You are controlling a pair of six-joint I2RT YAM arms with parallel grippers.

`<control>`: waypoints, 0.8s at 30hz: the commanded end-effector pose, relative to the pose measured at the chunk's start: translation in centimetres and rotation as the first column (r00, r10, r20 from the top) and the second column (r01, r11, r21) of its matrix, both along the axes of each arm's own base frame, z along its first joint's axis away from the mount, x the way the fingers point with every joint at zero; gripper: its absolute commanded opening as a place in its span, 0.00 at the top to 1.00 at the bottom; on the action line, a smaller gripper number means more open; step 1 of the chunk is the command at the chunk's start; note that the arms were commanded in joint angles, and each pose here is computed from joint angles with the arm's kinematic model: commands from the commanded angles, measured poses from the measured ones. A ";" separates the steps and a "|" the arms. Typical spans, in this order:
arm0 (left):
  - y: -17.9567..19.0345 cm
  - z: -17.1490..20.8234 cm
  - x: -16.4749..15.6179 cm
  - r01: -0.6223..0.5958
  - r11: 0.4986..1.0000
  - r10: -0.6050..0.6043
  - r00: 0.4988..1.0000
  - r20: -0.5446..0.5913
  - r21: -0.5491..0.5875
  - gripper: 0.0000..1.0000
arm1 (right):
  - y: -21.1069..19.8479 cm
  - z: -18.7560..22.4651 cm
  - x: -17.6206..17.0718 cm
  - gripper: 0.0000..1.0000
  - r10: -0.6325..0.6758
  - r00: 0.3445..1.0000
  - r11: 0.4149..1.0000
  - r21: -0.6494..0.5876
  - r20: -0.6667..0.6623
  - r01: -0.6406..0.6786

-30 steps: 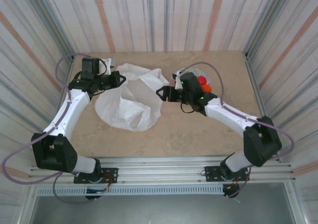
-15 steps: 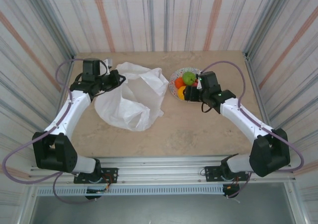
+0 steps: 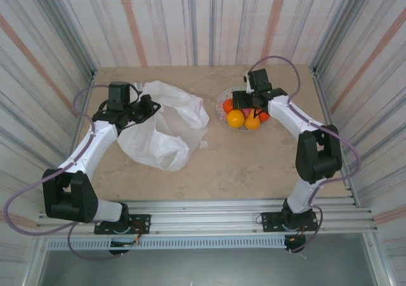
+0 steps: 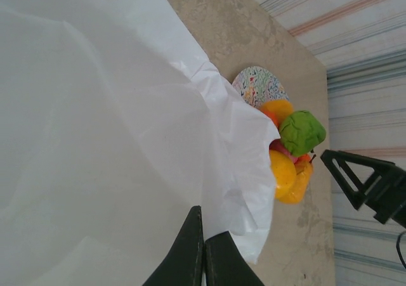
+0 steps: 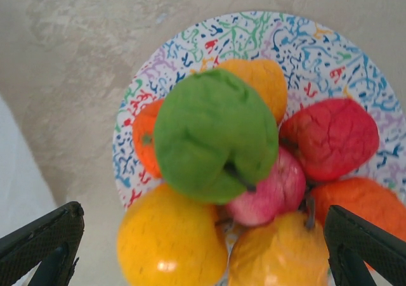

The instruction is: Place the fruits into the plastic bag

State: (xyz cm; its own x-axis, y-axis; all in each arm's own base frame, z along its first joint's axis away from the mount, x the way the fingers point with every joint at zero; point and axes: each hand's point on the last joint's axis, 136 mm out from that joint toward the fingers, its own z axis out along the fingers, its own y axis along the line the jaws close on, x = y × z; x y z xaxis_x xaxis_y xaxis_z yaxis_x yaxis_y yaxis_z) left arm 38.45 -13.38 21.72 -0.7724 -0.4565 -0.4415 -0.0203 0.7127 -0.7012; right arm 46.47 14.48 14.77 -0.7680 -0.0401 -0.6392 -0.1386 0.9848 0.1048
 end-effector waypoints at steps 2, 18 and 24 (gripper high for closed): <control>-0.5 1.0 -0.3 0.002 1.000 -0.002 1.000 0.019 -0.013 1.00 | -0.2 -1.4 1.2 0.01 0.045 0.998 0.995 -0.082 -0.051 -0.049; -1.1 0.6 -0.3 0.017 1.000 -0.017 1.000 0.005 -0.021 1.00 | 0.6 -4.9 3.3 0.11 0.124 0.983 0.980 -0.141 -0.137 -0.143; -1.1 0.7 -0.3 0.021 1.000 -0.021 1.000 0.010 -0.017 1.00 | 0.5 -4.9 3.5 0.22 0.129 0.982 0.977 -0.151 -0.138 -0.149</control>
State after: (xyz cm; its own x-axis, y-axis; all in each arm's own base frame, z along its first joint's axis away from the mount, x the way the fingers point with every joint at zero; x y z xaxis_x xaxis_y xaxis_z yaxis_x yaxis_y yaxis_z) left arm 38.18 -14.23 21.77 -0.7810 -0.4537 -0.4293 -0.0183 0.7036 -0.7103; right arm 49.90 15.31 9.62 -0.8204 -0.2225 -0.5267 -0.2578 0.9662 -0.0066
